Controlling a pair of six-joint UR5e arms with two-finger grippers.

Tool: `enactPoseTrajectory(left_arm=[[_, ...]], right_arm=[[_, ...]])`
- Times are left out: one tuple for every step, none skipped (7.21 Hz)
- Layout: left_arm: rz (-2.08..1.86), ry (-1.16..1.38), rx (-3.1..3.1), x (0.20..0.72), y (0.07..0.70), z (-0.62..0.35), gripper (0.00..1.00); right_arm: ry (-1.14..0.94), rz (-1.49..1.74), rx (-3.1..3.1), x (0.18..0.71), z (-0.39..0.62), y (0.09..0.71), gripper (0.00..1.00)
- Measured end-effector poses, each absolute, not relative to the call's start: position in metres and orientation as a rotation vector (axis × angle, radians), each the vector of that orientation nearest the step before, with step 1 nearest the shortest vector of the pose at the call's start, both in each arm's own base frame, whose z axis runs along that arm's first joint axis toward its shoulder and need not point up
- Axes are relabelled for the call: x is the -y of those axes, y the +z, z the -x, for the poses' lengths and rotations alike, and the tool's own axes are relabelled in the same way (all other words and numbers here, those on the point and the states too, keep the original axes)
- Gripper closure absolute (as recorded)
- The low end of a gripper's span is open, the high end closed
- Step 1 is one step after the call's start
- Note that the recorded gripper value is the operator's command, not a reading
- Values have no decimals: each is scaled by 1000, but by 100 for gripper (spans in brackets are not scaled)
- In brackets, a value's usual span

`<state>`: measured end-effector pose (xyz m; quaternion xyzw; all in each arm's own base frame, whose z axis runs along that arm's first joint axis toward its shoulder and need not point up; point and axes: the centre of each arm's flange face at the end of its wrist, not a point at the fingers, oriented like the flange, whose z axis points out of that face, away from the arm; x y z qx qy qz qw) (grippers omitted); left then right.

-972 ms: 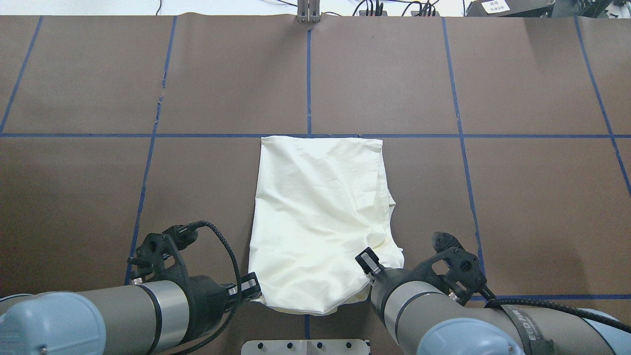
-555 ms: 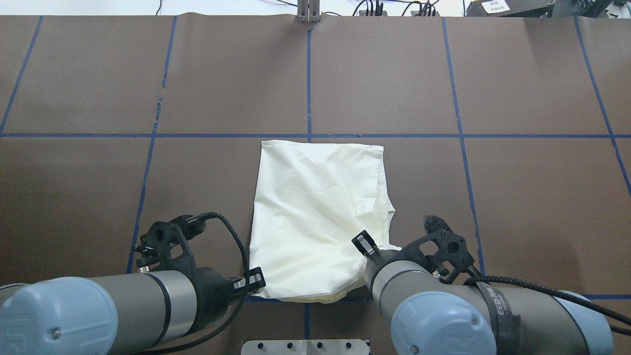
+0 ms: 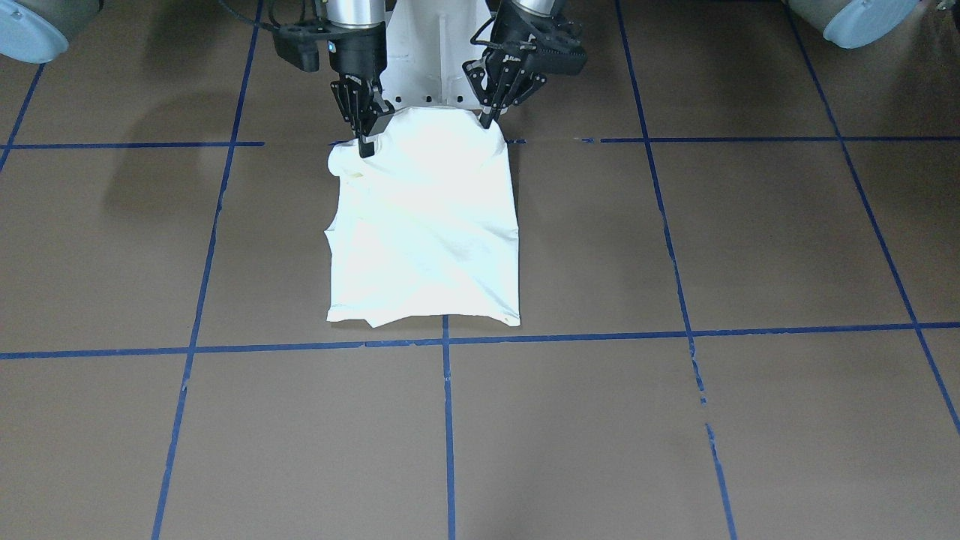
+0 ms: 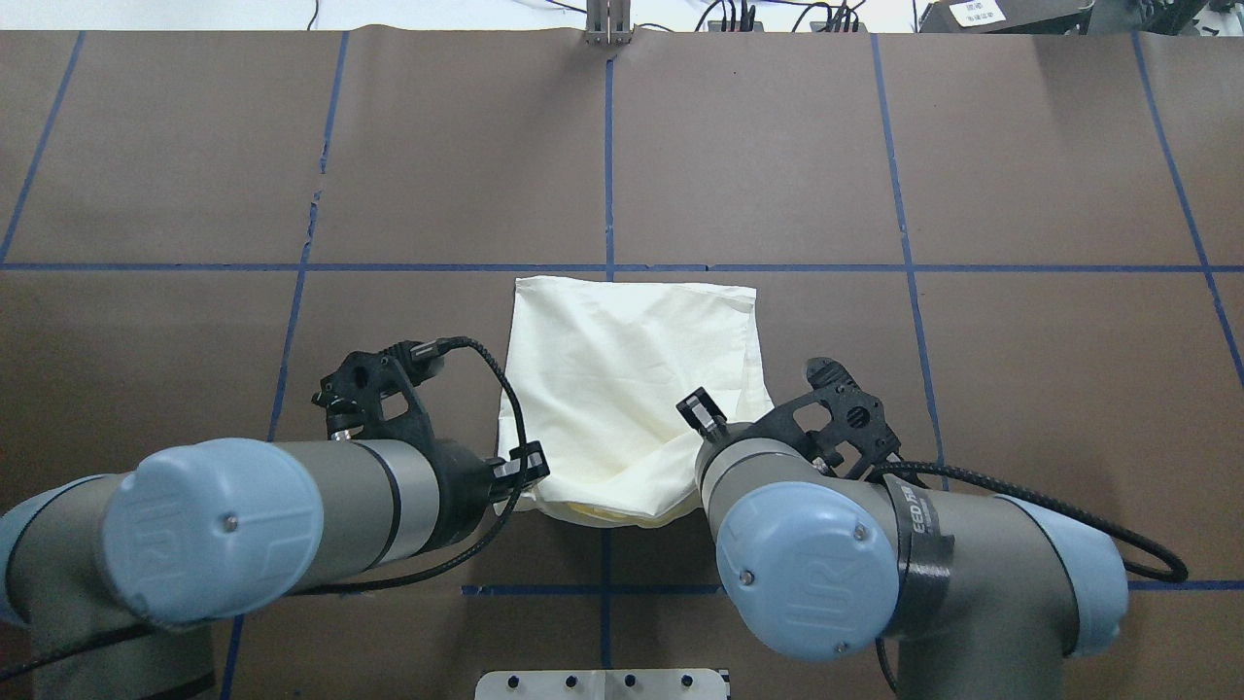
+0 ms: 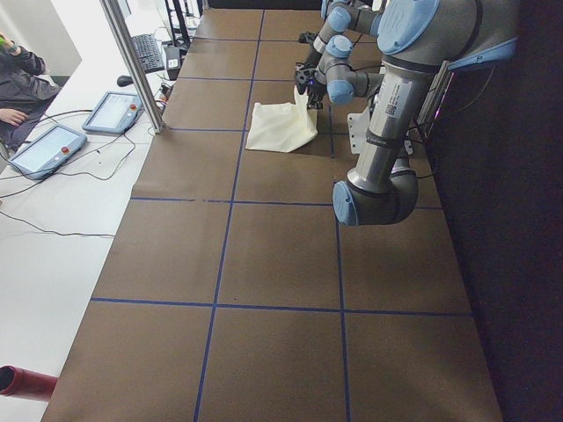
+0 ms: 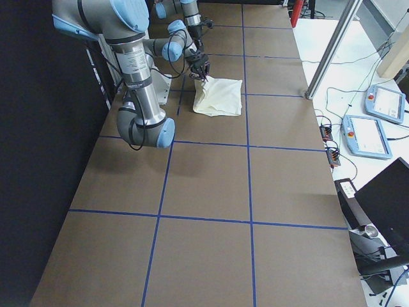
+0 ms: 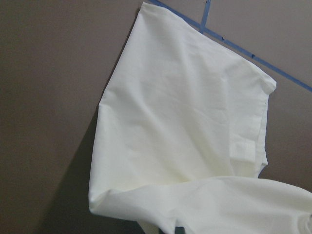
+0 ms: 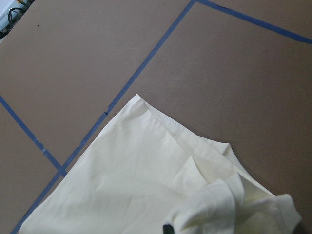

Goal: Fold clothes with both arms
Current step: 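Lift the near edge with both grippers and fold it away from the robot, then carry the near edge over the shirt with both grippers and lay it down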

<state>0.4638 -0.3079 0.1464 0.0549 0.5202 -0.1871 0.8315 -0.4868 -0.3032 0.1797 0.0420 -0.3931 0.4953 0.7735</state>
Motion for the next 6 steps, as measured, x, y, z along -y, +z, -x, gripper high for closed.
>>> enactPoseTrajectory(left_arm=[[-140, -406, -1074, 331, 151, -472, 100], [-161, -413, -1045, 352, 156, -480, 100], [-181, -419, -1019, 374, 161, -491, 100], [-197, -422, -1002, 393, 170, -504, 100], [-213, -421, -993, 411, 183, -517, 100], [-226, -418, -986, 424, 194, -525, 100]], right_arm=[[1084, -101, 843, 323, 505, 195, 100], [1091, -115, 827, 340, 520, 208, 100], [1096, -125, 801, 354, 531, 219, 100], [1100, -131, 773, 366, 539, 228, 100], [1104, -136, 754, 374, 542, 235, 100], [1107, -141, 740, 381, 543, 239, 100]])
